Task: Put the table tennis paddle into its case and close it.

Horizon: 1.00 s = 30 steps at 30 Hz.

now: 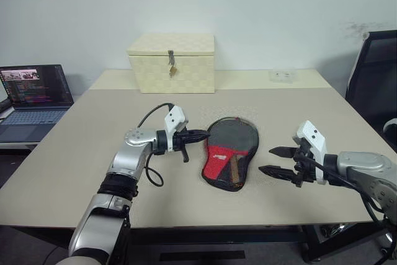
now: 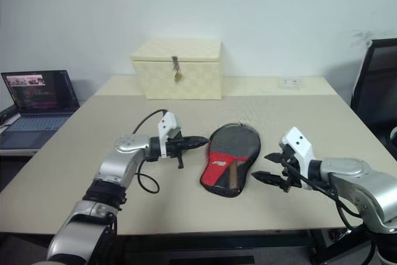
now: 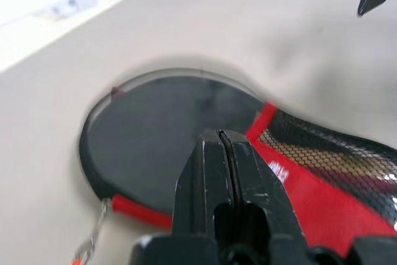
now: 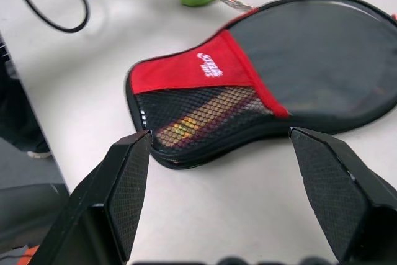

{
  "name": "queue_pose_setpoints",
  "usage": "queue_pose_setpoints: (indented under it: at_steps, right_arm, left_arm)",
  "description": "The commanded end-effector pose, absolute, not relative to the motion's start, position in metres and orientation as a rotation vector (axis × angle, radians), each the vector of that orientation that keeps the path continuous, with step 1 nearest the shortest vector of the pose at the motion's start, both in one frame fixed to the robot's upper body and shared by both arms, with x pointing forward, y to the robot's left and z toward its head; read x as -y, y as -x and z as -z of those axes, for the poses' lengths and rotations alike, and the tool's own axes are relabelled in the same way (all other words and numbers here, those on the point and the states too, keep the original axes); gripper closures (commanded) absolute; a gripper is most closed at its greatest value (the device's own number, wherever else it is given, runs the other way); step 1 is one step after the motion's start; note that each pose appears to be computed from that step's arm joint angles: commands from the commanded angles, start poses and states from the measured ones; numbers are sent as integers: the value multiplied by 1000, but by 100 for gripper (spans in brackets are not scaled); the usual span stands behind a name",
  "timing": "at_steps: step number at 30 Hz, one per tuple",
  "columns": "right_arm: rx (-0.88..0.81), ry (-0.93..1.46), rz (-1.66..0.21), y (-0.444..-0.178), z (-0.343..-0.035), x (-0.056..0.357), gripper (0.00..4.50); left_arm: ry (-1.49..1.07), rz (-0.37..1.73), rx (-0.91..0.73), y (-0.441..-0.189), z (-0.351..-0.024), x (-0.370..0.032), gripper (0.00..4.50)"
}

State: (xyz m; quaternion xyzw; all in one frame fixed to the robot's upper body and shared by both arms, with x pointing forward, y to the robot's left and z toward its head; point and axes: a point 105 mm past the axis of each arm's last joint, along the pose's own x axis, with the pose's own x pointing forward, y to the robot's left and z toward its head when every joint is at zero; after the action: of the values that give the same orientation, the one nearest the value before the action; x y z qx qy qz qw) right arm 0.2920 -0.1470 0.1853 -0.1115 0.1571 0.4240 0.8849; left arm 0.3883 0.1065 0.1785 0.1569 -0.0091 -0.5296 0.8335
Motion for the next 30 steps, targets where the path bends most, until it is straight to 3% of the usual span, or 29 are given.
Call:
queue_pose_setpoints:
  at_steps: [1,4,7,17,30]
  right_arm:
    - [-284,220,-822,-304,-196,150,63]
    - [-299,154,-788,-314,-192,146,63]
    - [-346,67,-734,-325,-182,143,2]
    - [-499,-178,-534,-353,-138,130,2]
    - [-586,-231,-539,-357,-108,98,2]
  left_arm:
    - [-344,1085,60,-388,-186,-116,446]
    - [-317,1060,70,-384,-188,-127,446]
    - [-296,1054,74,-373,-190,-138,450]
    - [-210,1035,34,-332,-203,-180,450]
    - [-218,990,25,-329,-202,-186,450]
